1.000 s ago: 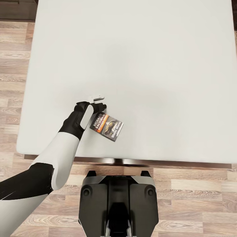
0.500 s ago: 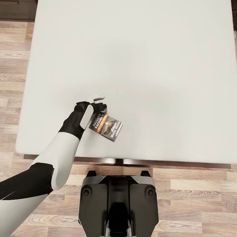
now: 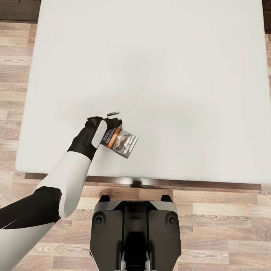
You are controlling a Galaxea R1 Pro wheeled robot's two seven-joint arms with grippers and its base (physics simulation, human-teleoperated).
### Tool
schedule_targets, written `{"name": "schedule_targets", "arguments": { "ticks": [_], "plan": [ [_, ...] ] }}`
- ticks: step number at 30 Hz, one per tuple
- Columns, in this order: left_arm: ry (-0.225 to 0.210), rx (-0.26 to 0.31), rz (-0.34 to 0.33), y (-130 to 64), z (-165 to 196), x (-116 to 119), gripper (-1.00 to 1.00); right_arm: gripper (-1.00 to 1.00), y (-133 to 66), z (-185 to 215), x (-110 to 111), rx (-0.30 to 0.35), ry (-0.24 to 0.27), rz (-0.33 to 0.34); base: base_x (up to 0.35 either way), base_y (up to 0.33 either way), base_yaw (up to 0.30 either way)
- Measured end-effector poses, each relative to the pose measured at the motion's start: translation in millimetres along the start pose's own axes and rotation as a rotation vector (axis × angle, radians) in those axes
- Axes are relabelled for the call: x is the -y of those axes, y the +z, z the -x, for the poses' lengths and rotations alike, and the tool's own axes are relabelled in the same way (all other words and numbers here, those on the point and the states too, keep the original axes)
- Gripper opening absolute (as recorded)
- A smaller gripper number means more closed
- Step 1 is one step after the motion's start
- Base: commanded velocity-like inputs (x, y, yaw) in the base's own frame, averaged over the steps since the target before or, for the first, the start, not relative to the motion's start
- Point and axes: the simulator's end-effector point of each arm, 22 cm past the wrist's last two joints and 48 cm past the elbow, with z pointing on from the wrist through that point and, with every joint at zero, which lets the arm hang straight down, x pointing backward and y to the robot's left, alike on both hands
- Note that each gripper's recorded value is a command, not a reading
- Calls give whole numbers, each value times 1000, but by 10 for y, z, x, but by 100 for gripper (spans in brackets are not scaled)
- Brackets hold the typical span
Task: In the bedroom, move the book from the bed onto either nightstand, and place the two sandals side by side next to the bed.
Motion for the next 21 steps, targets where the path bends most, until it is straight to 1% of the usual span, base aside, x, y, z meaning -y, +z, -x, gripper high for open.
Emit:
{"name": "schedule_targets", "arguments": {
  "ticks": [21],
  "plan": [
    [2, 0, -3, 1, -20, 6, 100, 100, 1, -1, 2, 0, 0, 0, -6, -5, 0]
  ]
}}
